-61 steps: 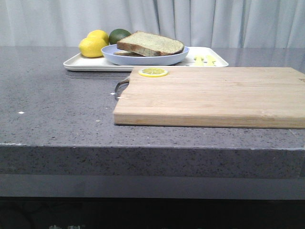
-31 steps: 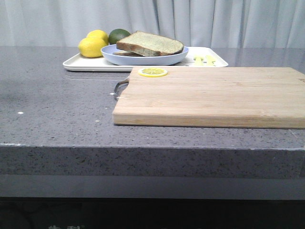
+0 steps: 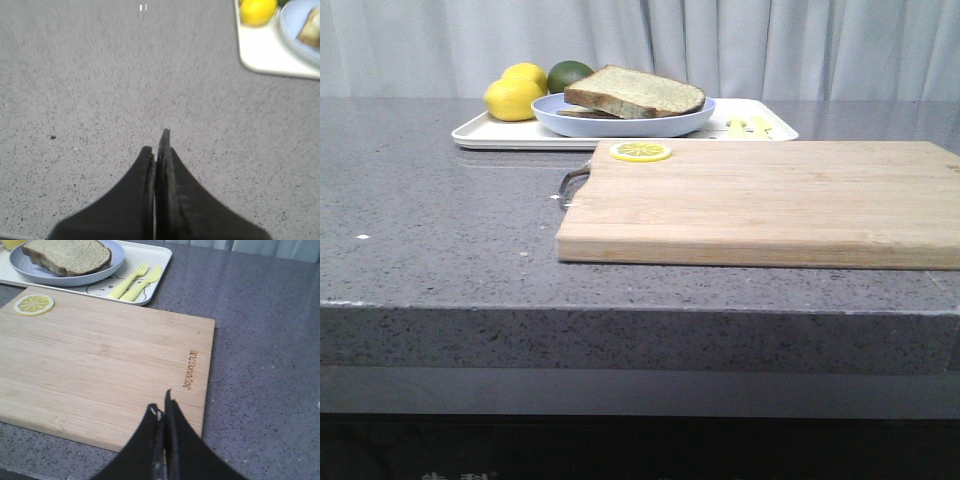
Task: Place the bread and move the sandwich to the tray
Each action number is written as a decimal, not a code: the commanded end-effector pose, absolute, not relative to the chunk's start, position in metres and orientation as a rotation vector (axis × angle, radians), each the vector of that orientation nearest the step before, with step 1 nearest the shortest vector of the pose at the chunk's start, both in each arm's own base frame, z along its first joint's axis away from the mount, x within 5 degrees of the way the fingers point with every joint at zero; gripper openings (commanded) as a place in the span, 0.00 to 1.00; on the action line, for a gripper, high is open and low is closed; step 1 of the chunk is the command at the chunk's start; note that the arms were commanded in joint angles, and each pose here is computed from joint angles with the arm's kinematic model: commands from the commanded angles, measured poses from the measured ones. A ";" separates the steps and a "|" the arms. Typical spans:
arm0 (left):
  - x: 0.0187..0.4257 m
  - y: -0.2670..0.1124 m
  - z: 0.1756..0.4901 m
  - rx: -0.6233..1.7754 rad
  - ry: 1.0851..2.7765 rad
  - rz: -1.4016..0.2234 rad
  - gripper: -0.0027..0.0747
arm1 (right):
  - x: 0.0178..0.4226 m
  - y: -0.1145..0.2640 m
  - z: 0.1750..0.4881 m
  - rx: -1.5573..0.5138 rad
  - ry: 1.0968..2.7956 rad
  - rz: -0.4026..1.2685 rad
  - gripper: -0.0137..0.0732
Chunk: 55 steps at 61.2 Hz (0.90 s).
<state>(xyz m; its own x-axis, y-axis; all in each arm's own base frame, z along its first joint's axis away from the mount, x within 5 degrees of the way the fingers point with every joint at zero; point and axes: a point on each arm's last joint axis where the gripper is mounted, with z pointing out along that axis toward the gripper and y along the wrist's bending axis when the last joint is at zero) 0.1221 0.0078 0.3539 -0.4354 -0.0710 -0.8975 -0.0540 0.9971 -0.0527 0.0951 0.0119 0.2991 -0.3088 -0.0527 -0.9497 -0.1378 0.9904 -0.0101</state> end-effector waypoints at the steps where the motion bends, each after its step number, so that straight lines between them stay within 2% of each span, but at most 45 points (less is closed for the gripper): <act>1: 0.102 0.005 0.359 -0.098 1.825 -0.020 0.01 | 0.097 0.011 0.315 -0.113 1.784 0.075 0.03; 19: 0.048 -0.002 0.347 -0.094 1.602 -0.028 0.01 | 0.097 0.011 0.315 -0.113 1.784 0.075 0.03; 48: 0.044 -0.003 0.349 -0.104 1.563 -0.049 0.01 | 0.097 0.011 0.315 -0.113 1.784 0.075 0.03; 55: 0.044 -0.004 0.353 -0.138 1.506 -0.110 0.01 | 0.097 0.011 0.315 -0.113 1.784 0.075 0.03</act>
<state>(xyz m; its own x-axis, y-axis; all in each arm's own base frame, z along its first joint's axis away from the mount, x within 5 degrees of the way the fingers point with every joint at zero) 0.0444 -0.0050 0.3357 -0.0727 -0.1134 -0.9909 -0.0239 0.9934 -0.1120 0.0951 0.0119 0.2991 -0.3088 -0.0527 -0.9497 -0.1378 0.9904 -0.0101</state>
